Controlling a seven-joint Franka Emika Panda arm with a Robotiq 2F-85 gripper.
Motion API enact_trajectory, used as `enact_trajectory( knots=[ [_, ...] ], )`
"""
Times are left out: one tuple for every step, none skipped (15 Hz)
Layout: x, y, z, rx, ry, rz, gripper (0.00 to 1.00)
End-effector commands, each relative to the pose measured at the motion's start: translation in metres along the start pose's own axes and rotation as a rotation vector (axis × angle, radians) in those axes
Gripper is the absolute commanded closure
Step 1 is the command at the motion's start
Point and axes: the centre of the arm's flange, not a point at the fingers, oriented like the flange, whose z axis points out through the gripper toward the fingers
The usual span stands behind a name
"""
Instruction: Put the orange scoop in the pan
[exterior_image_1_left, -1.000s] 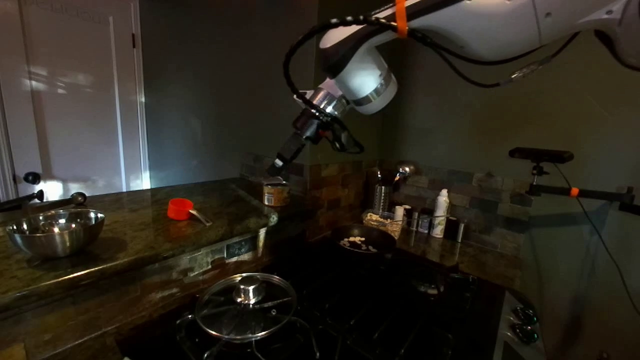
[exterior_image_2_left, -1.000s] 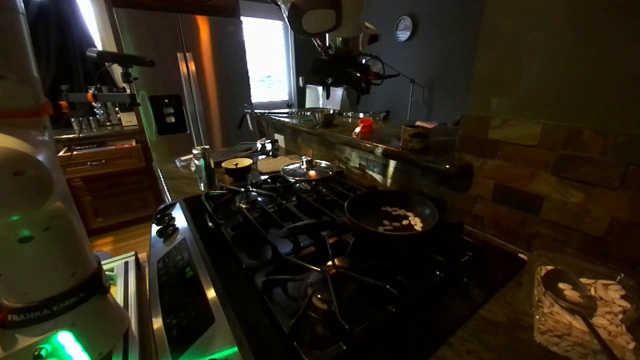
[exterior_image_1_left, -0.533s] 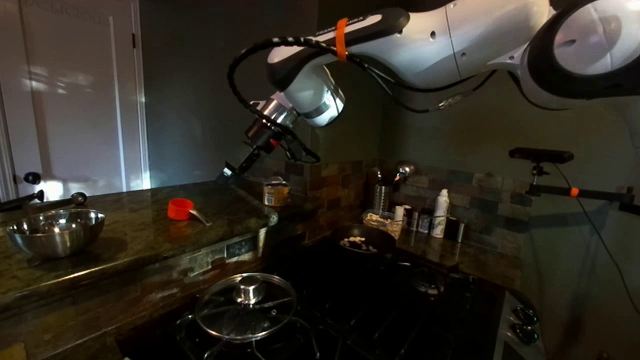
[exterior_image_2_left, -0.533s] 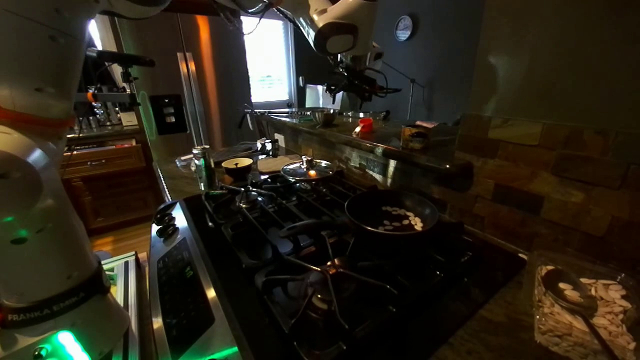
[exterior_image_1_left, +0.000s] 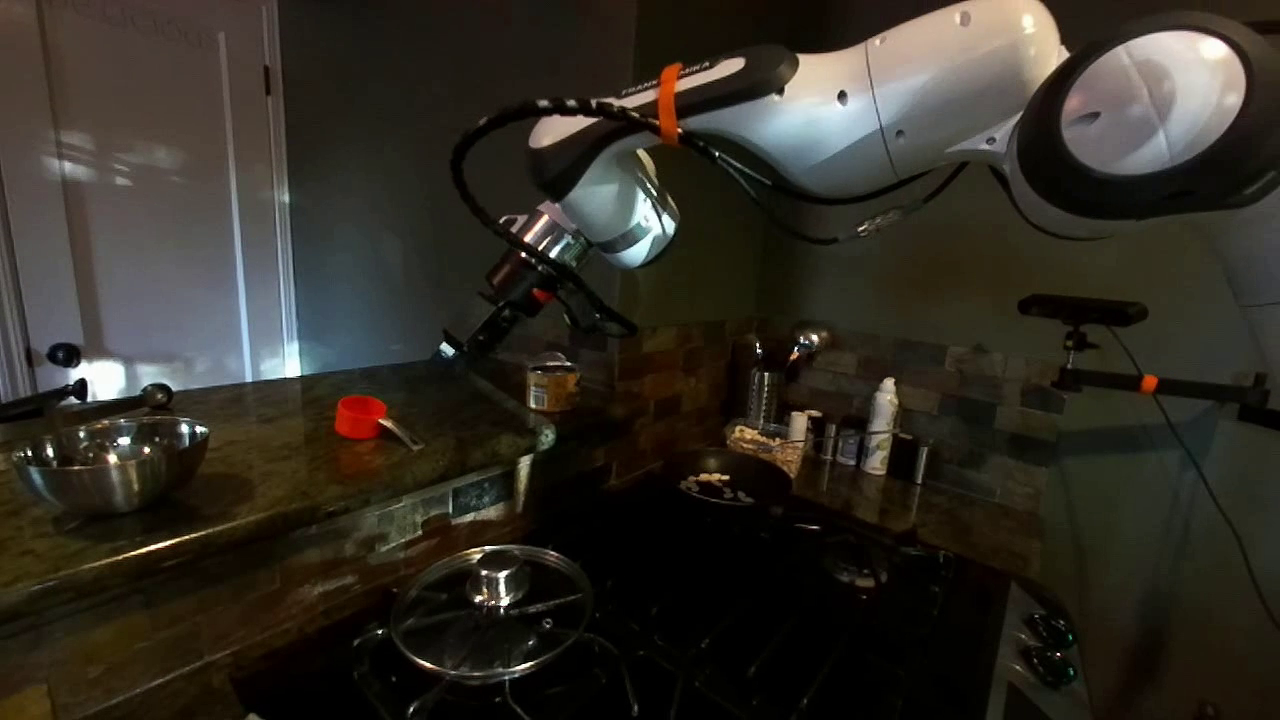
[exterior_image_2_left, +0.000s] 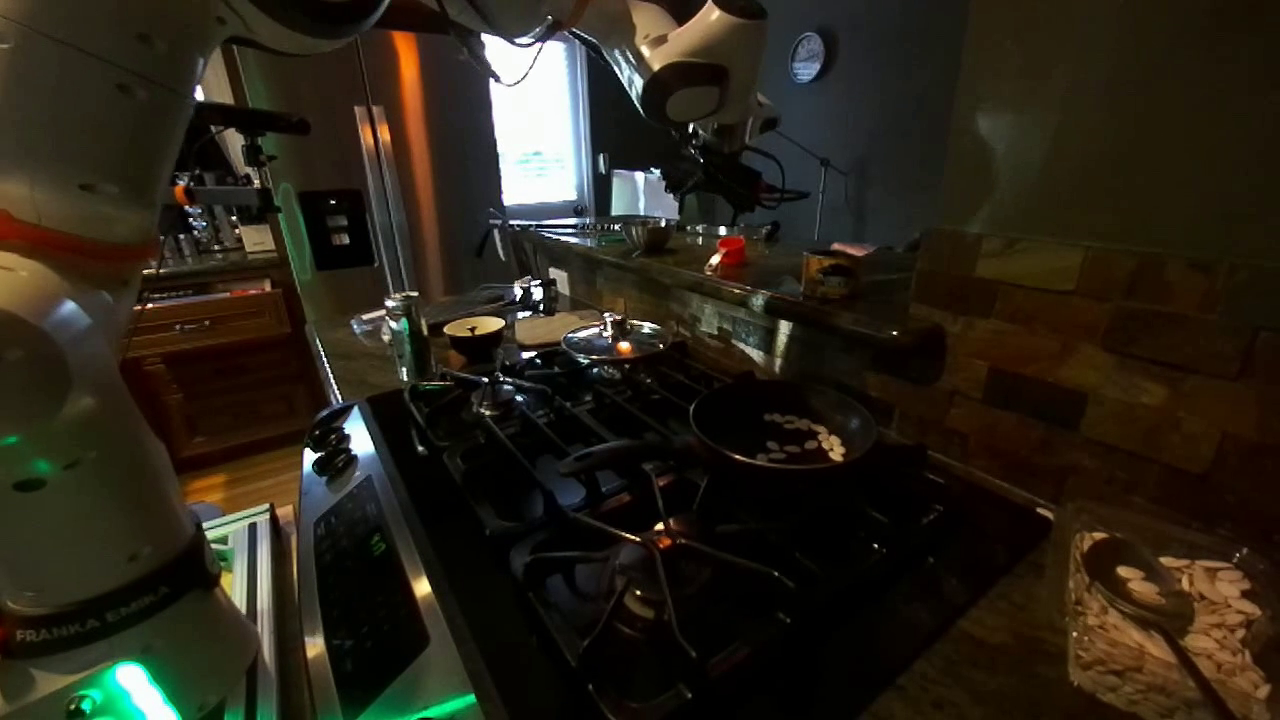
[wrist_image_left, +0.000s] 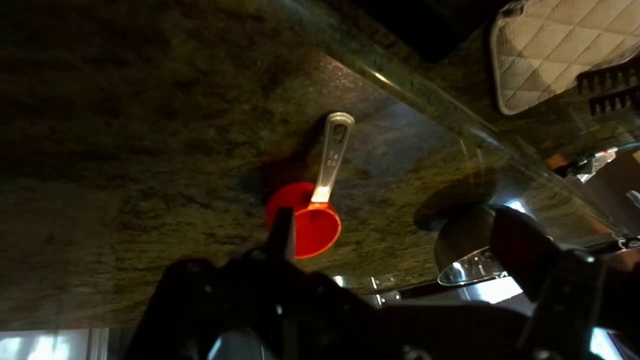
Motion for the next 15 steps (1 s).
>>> enact_trajectory(
  knots=[
    [0.020,0.027,0.041,-0.037,-0.021,0.070,0.00],
    [0.023,0.030,0.050,-0.040,-0.026,0.075,0.00],
    [0.026,0.030,0.059,-0.045,-0.038,0.076,0.00],
    [0.028,0.030,0.067,-0.040,-0.047,0.075,0.00],
    [0.030,0.030,0.076,-0.032,-0.050,0.076,0.00],
    [0.031,0.029,0.082,-0.032,-0.061,0.080,0.00],
    [0.032,0.028,0.088,-0.029,-0.071,0.088,0.00],
    [0.032,0.028,0.092,-0.027,-0.079,0.095,0.00],
    [0.032,0.028,0.096,-0.029,-0.082,0.102,0.01],
    [0.032,0.029,0.100,-0.028,-0.084,0.105,0.03],
    [0.032,0.030,0.104,-0.026,-0.085,0.108,0.03],
    [0.032,0.031,0.107,-0.021,-0.087,0.111,0.05],
    [0.032,0.031,0.110,-0.018,-0.091,0.114,0.08],
    [0.033,0.031,0.111,-0.014,-0.095,0.116,0.19],
    [0.034,0.030,0.110,-0.010,-0.099,0.116,0.31]
  ],
)
